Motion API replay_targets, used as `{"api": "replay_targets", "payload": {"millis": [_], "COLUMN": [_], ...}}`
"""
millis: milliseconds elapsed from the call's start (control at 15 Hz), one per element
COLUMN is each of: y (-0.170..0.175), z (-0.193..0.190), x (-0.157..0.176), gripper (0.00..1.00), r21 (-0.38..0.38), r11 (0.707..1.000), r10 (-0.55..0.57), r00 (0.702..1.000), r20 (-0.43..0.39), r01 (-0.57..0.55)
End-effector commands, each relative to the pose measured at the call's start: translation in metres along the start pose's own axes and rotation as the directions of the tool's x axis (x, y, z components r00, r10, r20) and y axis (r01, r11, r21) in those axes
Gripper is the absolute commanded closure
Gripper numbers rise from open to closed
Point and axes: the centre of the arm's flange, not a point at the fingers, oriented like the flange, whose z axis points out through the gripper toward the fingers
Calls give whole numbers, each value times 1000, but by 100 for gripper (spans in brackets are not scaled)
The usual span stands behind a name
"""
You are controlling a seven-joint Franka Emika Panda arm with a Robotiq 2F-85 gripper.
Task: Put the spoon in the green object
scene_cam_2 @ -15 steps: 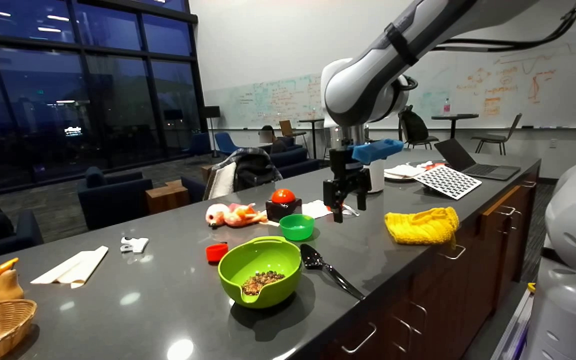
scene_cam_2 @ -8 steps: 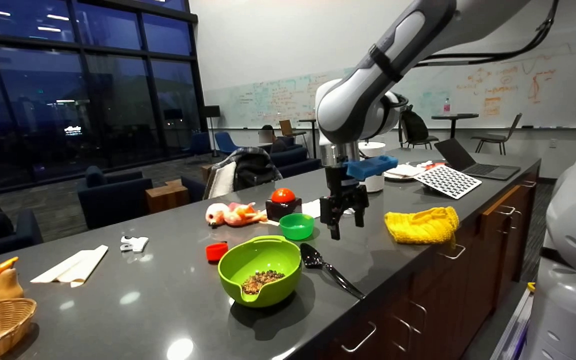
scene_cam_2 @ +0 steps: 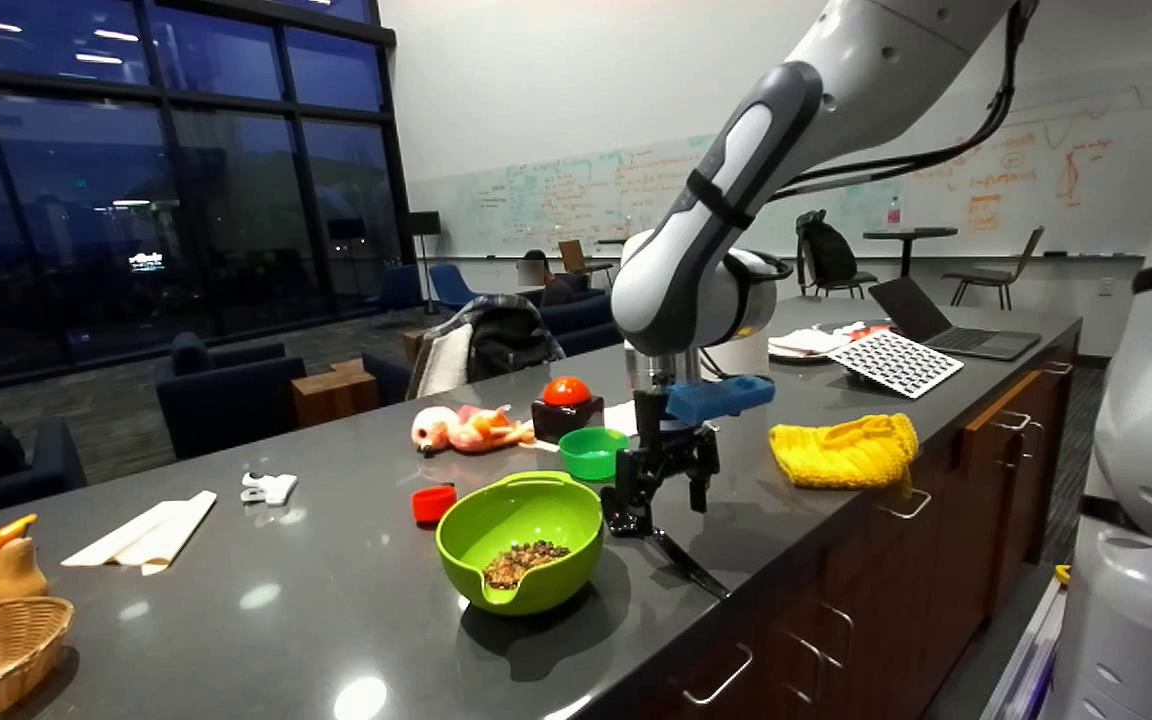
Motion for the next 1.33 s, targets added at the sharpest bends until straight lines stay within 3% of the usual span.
{"api": "replay_targets", "payload": {"millis": [0, 533, 600, 800, 1267], "y": [-9, -18, -19, -20, -20], "z": [27, 52, 52, 50, 39], "x": [10, 21, 20, 21, 24], "gripper": [0, 0, 25, 34, 73], "r21": [-3, -24, -29, -43, -76], "r11": [999, 998, 997, 997, 996], "r10": [38, 64, 65, 64, 40], "r00": [999, 998, 998, 998, 999], "r20": [-19, -9, -8, -11, 3], "r01": [-38, -64, -65, -64, -40]}}
